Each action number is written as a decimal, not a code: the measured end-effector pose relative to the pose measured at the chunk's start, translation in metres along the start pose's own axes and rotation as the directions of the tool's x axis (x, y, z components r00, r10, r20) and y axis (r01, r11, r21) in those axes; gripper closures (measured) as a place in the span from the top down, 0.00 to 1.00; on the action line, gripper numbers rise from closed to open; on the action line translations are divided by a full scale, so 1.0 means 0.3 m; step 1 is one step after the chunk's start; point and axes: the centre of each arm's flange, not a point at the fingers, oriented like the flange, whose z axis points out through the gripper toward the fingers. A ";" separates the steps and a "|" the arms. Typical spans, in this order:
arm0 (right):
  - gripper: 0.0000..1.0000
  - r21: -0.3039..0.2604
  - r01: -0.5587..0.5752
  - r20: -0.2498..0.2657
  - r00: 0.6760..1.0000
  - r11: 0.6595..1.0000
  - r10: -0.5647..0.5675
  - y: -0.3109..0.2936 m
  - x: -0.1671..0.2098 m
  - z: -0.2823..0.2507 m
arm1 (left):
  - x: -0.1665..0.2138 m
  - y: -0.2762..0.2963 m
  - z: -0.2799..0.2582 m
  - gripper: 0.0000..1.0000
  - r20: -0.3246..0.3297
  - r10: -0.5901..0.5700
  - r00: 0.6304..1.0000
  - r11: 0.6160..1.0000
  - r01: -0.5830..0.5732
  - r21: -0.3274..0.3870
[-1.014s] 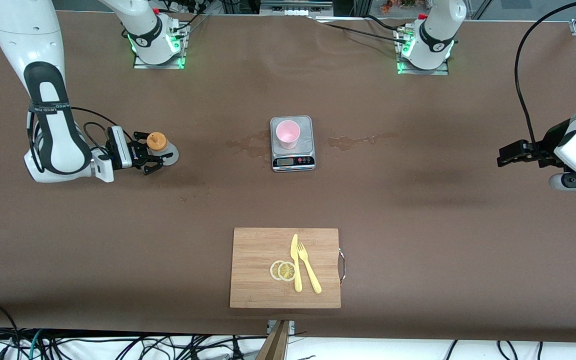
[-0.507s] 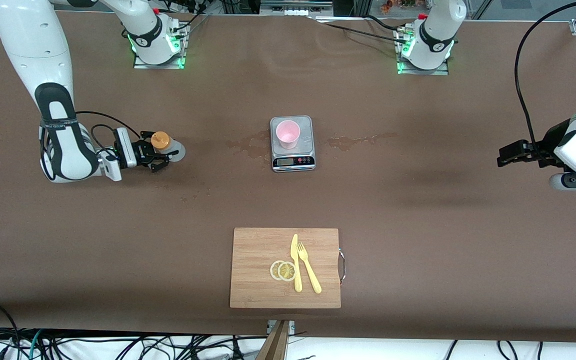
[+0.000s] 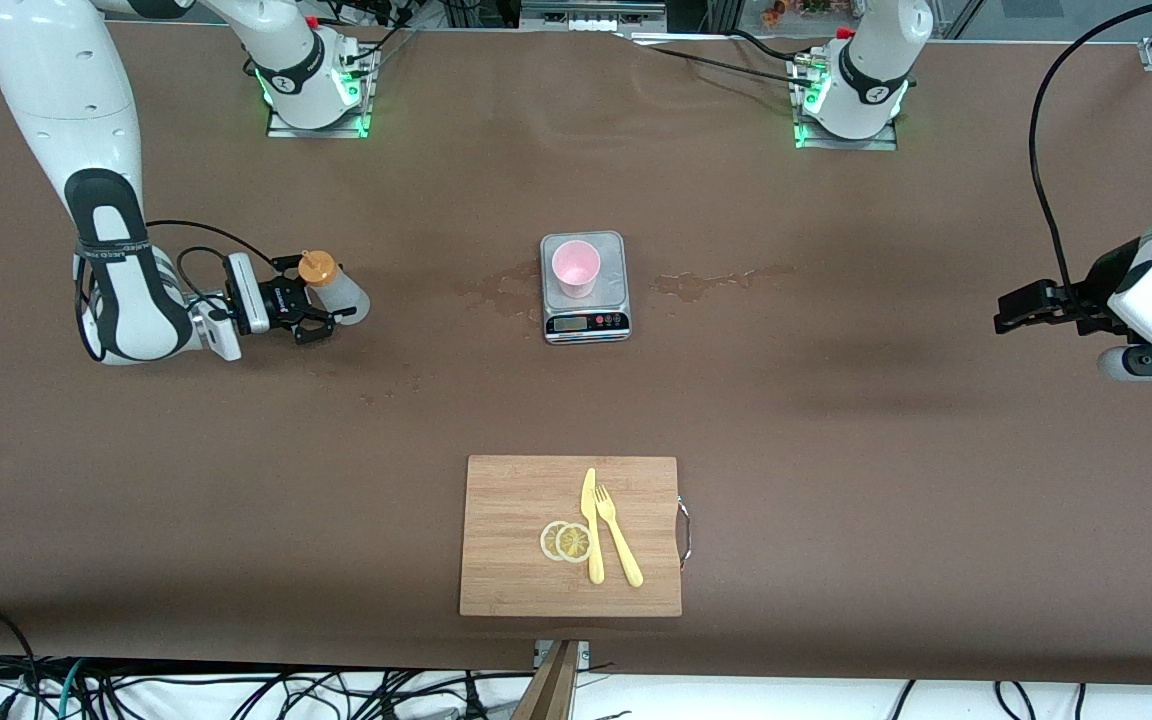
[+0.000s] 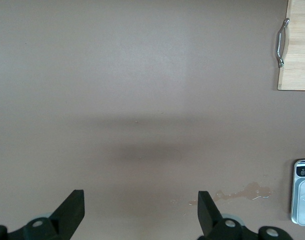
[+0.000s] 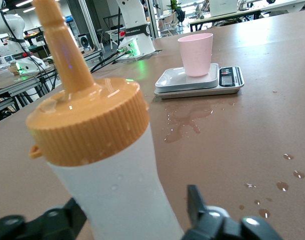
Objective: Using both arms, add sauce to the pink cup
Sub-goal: 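Carry the bottle back with the right gripper and set it down, then open the right gripper and withdraw it from the bottle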
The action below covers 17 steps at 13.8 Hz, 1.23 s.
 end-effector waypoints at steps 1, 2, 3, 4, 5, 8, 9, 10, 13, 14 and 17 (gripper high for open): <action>1.00 -0.004 0.000 0.003 1.000 1.000 0.000 -0.002 -0.002 -0.012 | 0.000 0.000 0.000 1.00 0.000 0.000 1.000 1.000 0.000 0.000; 1.00 -0.007 -0.002 0.011 1.000 1.000 0.002 -0.007 -0.007 -0.032 | 0.000 0.000 0.000 1.00 0.000 0.000 1.000 1.000 0.000 0.000; 1.00 -0.005 -0.001 0.025 1.000 1.000 0.001 -0.017 -0.009 -0.060 | 0.000 0.000 0.000 1.00 0.000 0.000 1.000 1.000 0.000 0.000; 1.00 0.001 0.005 0.047 0.999 1.000 -0.005 -0.027 -0.004 -0.098 | 0.000 0.001 0.000 1.00 0.000 0.001 1.000 1.000 -0.001 0.000; 1.00 0.013 0.015 0.079 0.997 1.000 -0.016 -0.038 0.013 -0.143 | 0.000 0.003 0.000 1.00 0.000 0.001 1.000 1.000 -0.001 0.000; 1.00 0.068 0.032 0.237 0.970 0.997 -0.047 -0.070 0.163 -0.314 | 0.000 0.004 0.000 1.00 0.000 0.002 1.000 1.000 -0.002 0.000; 1.00 0.068 0.026 0.297 0.954 0.997 -0.045 -0.083 0.242 -0.374 | 0.000 0.003 0.000 1.00 0.000 0.002 1.000 1.000 -0.002 0.000; 1.00 0.054 0.013 0.353 0.935 0.998 -0.031 -0.100 0.325 -0.430 | 0.000 0.004 0.000 1.00 0.000 0.002 1.000 1.000 -0.002 0.000; 1.00 -0.069 -0.125 0.520 0.842 0.990 0.142 -0.168 0.543 -0.569 | 0.000 0.004 0.000 1.00 0.000 0.002 1.000 1.000 -0.002 0.000; 1.00 -0.126 -0.167 0.568 0.796 0.978 0.209 -0.184 0.612 -0.598 | 0.000 0.003 0.000 1.00 0.000 0.002 1.000 1.000 -0.002 0.000; 1.00 -0.306 -0.242 0.631 0.673 0.921 0.386 -0.217 0.844 -0.625 | 0.000 0.004 0.000 1.00 0.000 0.002 1.000 1.000 -0.002 0.000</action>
